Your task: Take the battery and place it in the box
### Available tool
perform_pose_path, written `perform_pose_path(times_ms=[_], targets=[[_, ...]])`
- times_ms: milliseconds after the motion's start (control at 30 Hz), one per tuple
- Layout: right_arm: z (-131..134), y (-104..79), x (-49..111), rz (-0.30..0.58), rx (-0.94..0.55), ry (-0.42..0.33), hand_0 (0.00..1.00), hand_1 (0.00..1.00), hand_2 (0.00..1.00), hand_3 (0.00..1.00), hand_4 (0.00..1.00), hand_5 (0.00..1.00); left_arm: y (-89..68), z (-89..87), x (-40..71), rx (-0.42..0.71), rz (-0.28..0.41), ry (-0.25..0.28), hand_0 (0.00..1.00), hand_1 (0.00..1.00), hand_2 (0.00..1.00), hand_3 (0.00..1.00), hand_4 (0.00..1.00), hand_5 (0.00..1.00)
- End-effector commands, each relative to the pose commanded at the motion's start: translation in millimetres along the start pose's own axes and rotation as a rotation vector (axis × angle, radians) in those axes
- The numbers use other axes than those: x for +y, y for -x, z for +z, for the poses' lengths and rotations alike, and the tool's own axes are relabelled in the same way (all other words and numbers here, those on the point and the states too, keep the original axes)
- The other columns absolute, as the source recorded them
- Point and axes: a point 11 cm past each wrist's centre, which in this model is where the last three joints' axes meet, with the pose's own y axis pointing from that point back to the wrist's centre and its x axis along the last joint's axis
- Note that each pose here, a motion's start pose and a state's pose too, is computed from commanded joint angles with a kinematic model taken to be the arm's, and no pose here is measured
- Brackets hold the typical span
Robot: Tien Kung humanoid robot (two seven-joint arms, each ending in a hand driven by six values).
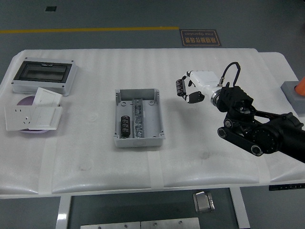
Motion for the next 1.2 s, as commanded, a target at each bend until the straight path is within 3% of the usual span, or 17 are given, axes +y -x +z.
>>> perform_pose_path(times_ms=[267, 300, 467, 500, 900, 1033, 1200], targets=[[-66, 11.3, 27.6, 0.041, -0.181, -0.184, 0.494, 0.56, 0.552, 0.687, 0.534, 0.203, 0.2, -4.1, -0.8, 0.001, -0.001, -0.012, 0.527, 0.629, 0.528, 0.564, 0.602, 0.02], [-72, 13.9, 31.1, 0.043, -0.187, -0.202, 0.612, 0.675, 0.707, 0.725, 0.593, 0.239, 0.3, -3.9, -0.7, 0.001, -0.002, -0.011, 0.527, 0.629, 0.528, 0.563, 0.602, 0.021], [-81, 30.4, 40.3, 0.044, -0.195, -0.22, 0.612, 0.675, 0.707, 0.725, 0.593, 0.239, -1.2, -2.7, -0.1, -0.002, -0.002, -0.012, 0.527, 0.629, 0.528, 0.563, 0.602, 0.021], [-80, 33.2, 40.9, 0.042, -0.193, -0.216, 0.998, 0.974, 0.998, 0.998, 0.801, 0.385, -1.9, -2.6, 0.0, -0.002, -0.001, -0.012, 0.526, 0.629, 0.527, 0.562, 0.609, 0.019], [-66, 64.5, 46.0, -0.014, -0.166, -0.163, 0.998, 0.998, 0.998, 0.998, 0.852, 0.424, -9.9, -4.3, 1.4, -0.006, 0.009, -0.03, 0.526, 0.629, 0.528, 0.562, 0.607, 0.017], [-63, 64.7, 47.1, -0.014, -0.178, -0.153, 0.998, 0.998, 0.998, 0.998, 0.852, 0.424, -10.8, -4.5, 1.8, -0.012, 0.01, -0.038, 0.526, 0.629, 0.528, 0.562, 0.607, 0.017], [-47, 51.6, 50.4, 0.038, -0.23, -0.127, 0.998, 0.998, 0.998, 0.998, 0.851, 0.43, -13.1, -4.6, 2.4, -0.018, 0.013, -0.045, 0.526, 0.629, 0.527, 0.563, 0.604, 0.015]])
